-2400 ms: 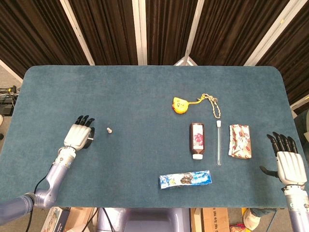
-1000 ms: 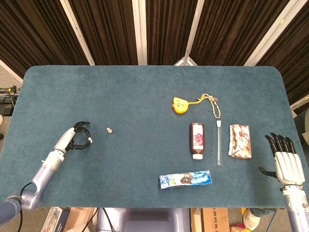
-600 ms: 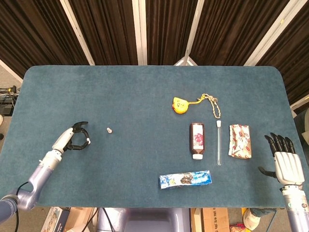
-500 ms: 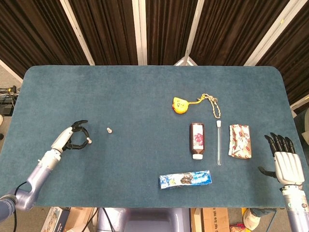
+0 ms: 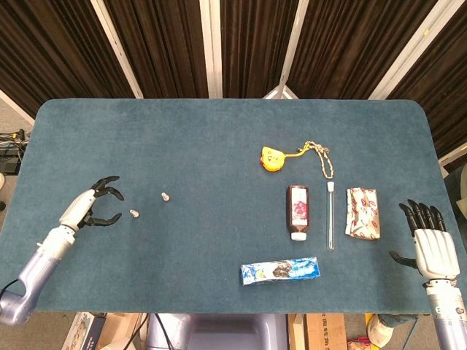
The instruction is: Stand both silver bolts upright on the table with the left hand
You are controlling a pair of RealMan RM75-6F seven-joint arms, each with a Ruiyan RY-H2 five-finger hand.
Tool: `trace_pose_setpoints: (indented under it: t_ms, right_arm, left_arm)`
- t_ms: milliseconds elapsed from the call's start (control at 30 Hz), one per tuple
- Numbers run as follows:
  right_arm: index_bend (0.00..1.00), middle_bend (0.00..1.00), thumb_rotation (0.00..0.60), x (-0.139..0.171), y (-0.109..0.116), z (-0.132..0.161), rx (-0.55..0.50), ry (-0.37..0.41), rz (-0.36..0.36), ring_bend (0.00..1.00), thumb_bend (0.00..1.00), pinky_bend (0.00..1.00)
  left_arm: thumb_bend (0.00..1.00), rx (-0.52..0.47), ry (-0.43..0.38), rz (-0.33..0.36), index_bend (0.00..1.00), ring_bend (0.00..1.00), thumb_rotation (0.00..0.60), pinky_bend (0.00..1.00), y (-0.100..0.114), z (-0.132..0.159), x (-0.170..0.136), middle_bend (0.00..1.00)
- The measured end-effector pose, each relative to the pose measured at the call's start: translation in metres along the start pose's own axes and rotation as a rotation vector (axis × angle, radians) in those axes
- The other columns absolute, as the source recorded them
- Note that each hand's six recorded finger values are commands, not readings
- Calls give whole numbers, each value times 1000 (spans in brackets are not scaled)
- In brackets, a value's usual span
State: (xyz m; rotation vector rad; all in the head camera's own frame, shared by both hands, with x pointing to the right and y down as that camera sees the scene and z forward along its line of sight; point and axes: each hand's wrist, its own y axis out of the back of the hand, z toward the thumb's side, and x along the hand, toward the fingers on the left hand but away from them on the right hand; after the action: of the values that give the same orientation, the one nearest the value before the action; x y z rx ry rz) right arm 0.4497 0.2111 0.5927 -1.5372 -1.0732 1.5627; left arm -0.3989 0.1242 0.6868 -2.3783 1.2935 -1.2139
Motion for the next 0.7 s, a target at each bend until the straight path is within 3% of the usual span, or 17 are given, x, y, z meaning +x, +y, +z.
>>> trace_pose_setpoints:
  t_ms: [133, 300, 500, 600, 700]
  right_arm:
    - [130, 91, 600, 0, -2, 2, 2, 4, 7, 47, 113, 0]
    - [131, 91, 600, 0, -3, 7, 3, 25, 11, 47, 114, 0]
    - [131, 91, 600, 1, 4, 11, 2, 49, -7, 47, 114, 0]
    - [130, 91, 600, 3, 10, 10, -5, 55, -22, 47, 114, 0]
    - [130, 91, 600, 4, 14, 10, -4, 63, -31, 47, 113, 0]
  left_arm:
    - [427, 24, -58, 95, 323, 0, 600, 0, 23, 14, -15, 54]
    - [429, 215, -67, 222, 247, 0, 600, 0, 38, 26, -47, 66]
    - [429, 517, 25, 360, 212, 0, 600, 0, 40, 43, -103, 68]
    - [429, 575, 86, 441, 212, 0, 600, 0, 43, 56, -134, 67]
    - [429, 604, 135, 472, 211, 0, 600, 0, 47, 58, -155, 65]
